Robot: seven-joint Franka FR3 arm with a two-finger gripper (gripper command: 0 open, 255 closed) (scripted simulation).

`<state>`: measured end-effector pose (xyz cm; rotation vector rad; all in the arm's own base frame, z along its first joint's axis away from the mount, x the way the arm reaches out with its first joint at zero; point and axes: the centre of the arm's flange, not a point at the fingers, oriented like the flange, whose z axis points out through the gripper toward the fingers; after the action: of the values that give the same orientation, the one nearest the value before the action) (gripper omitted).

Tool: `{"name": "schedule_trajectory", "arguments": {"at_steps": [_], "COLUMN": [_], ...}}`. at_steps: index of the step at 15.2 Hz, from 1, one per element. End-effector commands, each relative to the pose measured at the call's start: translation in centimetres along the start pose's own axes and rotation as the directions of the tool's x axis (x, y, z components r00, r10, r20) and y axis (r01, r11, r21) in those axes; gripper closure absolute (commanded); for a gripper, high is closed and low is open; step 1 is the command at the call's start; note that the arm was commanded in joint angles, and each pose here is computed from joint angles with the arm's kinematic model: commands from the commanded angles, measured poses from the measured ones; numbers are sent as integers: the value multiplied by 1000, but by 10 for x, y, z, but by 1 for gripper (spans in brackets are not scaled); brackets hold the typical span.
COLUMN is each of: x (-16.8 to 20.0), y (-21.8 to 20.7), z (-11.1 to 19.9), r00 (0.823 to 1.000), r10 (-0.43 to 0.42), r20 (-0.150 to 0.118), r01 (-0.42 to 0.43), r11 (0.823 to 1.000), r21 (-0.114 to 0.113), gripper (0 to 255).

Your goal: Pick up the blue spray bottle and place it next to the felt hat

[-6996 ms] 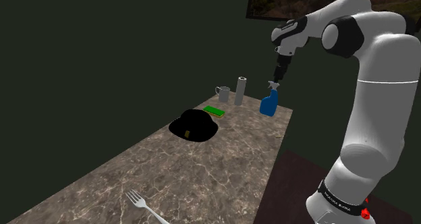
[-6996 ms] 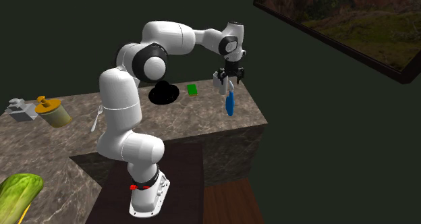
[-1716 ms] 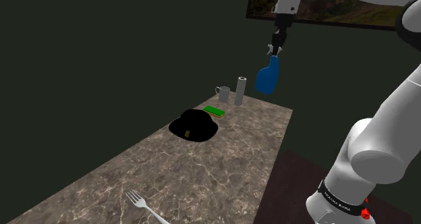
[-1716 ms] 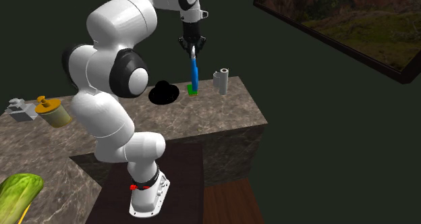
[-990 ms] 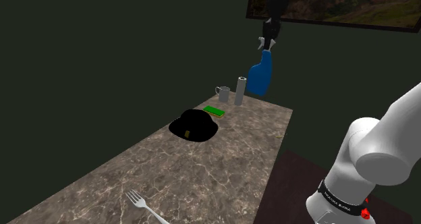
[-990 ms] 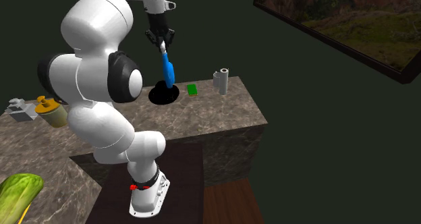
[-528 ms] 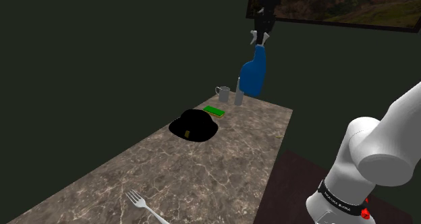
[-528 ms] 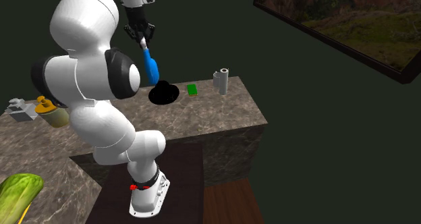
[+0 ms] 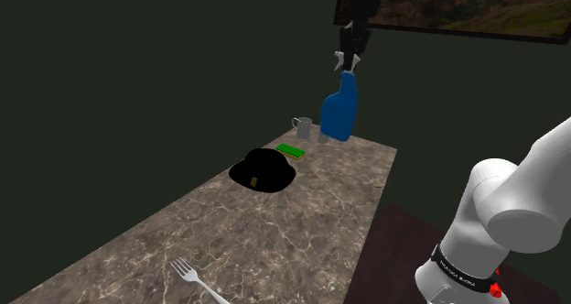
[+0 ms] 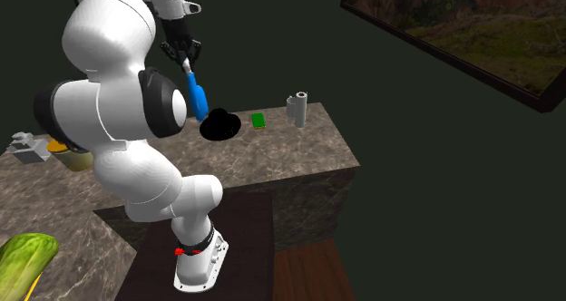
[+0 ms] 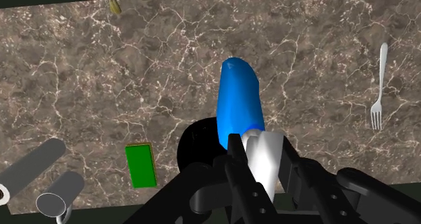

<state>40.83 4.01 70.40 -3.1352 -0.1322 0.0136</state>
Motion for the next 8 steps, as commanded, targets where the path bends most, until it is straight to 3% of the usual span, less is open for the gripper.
{"name": "schedule_trajectory", "arguments": {"at_steps": [1, 8], "x": [-1, -1], "y": [0, 0], "z": [10, 47], "r00": [1000, 1000], "r10": [0, 0], "r20": [0, 0], "r01": [0, 0], "r11": [1000, 1000], "r21": [0, 0], "gripper": [255, 255]}}
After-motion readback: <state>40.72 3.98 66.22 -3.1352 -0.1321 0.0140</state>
